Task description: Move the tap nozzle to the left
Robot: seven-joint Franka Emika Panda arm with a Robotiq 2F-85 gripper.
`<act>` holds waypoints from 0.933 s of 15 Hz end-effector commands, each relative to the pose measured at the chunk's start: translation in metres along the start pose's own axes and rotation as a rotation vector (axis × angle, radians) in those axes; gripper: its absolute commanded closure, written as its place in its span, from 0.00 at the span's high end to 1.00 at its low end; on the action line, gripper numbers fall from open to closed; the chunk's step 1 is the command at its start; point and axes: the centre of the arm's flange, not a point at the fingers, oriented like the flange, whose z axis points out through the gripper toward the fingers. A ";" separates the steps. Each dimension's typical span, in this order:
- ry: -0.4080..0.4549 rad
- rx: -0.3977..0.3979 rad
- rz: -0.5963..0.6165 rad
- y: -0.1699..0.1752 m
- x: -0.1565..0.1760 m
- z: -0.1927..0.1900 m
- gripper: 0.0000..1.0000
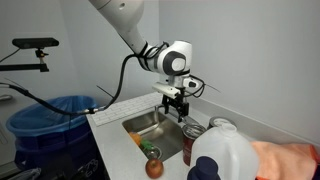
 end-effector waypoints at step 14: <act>-0.085 0.063 -0.163 -0.053 0.014 -0.017 1.00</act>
